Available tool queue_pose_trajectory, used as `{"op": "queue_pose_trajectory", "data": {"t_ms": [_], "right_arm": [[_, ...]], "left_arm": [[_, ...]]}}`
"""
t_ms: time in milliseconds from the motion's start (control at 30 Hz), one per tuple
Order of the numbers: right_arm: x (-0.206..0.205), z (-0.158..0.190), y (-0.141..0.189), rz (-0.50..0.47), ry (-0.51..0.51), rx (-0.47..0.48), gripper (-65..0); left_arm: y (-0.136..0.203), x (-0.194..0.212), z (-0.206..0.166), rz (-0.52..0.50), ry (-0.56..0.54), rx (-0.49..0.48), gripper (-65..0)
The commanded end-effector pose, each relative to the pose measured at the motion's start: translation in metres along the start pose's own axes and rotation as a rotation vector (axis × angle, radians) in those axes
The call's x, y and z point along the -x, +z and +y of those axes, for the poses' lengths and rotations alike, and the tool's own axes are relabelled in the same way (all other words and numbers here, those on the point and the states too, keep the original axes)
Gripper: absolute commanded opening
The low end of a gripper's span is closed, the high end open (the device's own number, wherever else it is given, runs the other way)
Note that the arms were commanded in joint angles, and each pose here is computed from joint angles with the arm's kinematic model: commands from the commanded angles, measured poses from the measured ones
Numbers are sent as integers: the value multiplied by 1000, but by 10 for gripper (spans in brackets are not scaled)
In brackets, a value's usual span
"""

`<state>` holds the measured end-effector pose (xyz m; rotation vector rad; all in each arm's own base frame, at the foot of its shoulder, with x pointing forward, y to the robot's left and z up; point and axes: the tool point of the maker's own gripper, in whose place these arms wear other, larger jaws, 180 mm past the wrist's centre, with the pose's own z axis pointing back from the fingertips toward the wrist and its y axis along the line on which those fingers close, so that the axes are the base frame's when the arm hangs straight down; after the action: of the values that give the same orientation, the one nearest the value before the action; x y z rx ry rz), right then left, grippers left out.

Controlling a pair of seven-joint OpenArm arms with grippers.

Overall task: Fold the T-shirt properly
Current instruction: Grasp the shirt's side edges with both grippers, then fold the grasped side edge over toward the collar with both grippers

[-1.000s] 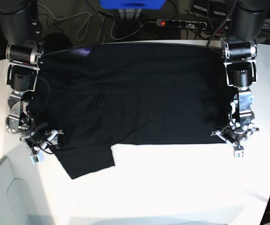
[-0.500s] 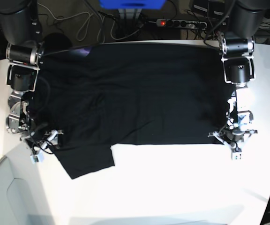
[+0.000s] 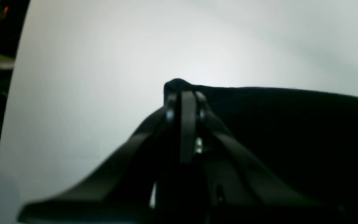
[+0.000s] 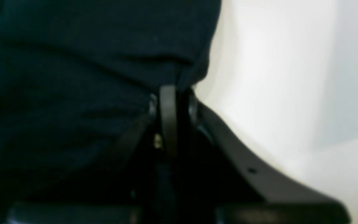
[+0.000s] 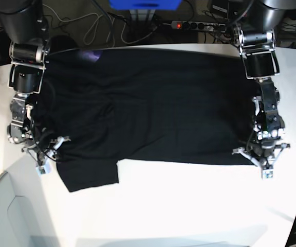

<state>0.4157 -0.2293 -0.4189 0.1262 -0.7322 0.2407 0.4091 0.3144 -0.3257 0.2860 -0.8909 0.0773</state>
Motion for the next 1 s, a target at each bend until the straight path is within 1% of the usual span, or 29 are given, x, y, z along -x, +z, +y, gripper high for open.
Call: {"op": "queue_pose_trajectory", "data": {"t_ms": [0, 100, 233, 333, 467, 533, 633, 800, 967], "right_arm": [[-27, -14, 12, -71, 12, 40, -642], [-36, -9, 30, -123, 81, 65, -649], [-46, 3, 56, -198, 169, 89, -649], [-46, -1, 80, -231, 203, 130, -649], [-34, -4, 104, -227, 224, 176, -649], [-25, 1, 113, -218, 253, 168, -649], [-7, 6, 122, -195, 281, 157, -649], [24, 13, 130, -142, 293, 145, -649], [45, 21, 137, -103, 314, 132, -649]], "left_arm": [[6, -18, 16, -53, 21, -36, -650], [17, -19, 20, -76, 43, -48, -650], [31, -16, 19, -103, 17, -52, -650], [42, -16, 18, -126, 1, -53, -650], [63, -6, 22, -148, 4, -70, -650], [75, -2, 25, -165, 25, -82, -650], [91, 13, 28, -161, 40, -97, -650], [108, 46, 25, -114, 76, -61, -650], [123, 81, 40, -52, 136, -73, -650]]}}
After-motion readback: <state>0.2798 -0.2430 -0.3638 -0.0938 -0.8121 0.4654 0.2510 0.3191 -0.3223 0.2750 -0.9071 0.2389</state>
